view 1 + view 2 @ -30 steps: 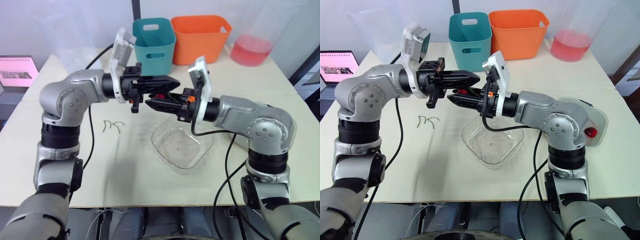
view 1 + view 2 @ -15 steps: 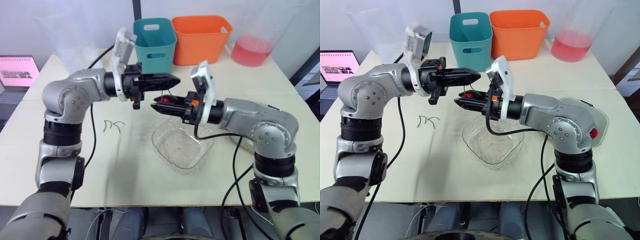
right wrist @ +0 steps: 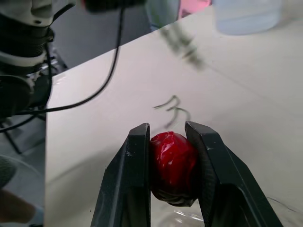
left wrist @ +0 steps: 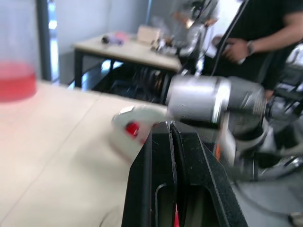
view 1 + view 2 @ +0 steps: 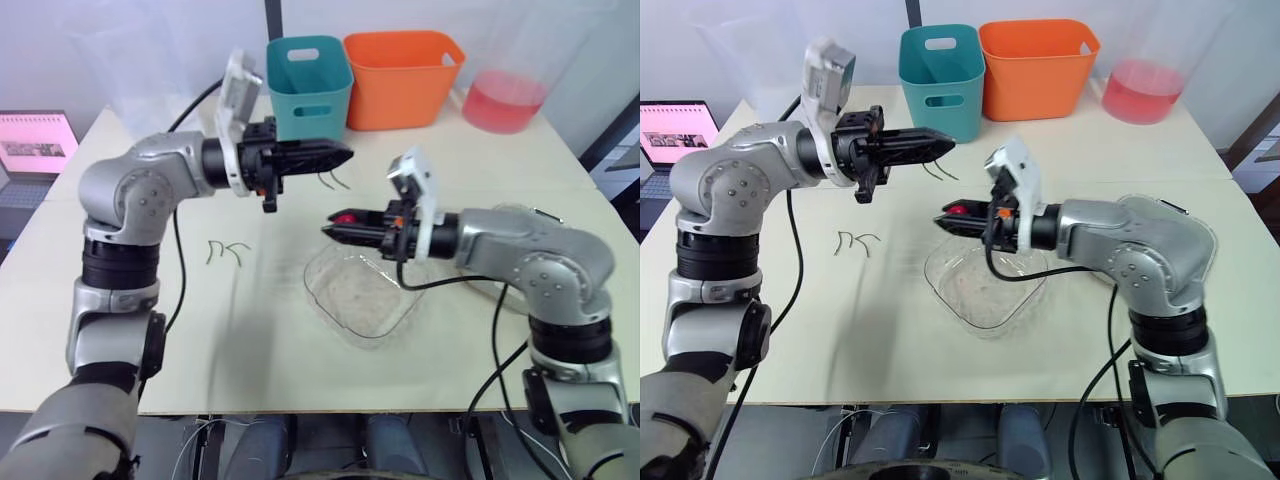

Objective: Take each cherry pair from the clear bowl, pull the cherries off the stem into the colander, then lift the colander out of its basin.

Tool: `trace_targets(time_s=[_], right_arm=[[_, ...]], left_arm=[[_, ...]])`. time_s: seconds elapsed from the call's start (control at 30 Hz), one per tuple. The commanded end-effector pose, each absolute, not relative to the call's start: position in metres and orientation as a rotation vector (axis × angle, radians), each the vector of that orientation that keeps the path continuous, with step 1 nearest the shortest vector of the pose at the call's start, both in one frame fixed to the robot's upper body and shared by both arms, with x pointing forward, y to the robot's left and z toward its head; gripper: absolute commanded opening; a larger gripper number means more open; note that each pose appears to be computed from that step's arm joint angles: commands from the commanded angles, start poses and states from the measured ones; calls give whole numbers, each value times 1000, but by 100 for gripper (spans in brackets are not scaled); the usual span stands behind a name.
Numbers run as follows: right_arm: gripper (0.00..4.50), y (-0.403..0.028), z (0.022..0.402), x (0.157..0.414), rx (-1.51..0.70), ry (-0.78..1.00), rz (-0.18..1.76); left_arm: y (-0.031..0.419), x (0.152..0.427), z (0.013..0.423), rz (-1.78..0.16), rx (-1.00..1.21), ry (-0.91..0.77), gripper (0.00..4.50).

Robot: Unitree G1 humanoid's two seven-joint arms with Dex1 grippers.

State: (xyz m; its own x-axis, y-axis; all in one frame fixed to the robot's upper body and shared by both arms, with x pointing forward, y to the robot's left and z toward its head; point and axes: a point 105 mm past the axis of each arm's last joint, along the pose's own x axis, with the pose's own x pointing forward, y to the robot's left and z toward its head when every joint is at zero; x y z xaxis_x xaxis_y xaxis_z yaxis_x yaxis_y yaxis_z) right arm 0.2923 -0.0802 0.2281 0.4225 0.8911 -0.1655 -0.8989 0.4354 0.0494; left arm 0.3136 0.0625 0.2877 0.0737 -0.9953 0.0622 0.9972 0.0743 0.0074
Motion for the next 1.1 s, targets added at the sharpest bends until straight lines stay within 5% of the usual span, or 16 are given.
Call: trace_targets(time_s=[0.03,0.3,0.63,0.73,0.9,1.1], right_arm=[[105,-147,240,302,-157,156,901],[105,-284,223,309,-377,318,464],[105,-319,201,301,-416,421,389],[209,-319,203,299,-419,425,392],[447,-318,212,298,-424,418,401],[447,-278,251,300,-361,267,545]], left_arm=[[67,310,289,-1487,31,-100,0],[68,311,270,-1483,63,-67,0],[63,309,267,-1500,75,-61,0],[65,309,266,-1494,73,-56,0],[69,311,267,-1475,70,-54,0],[80,317,275,-1418,16,-67,0]])
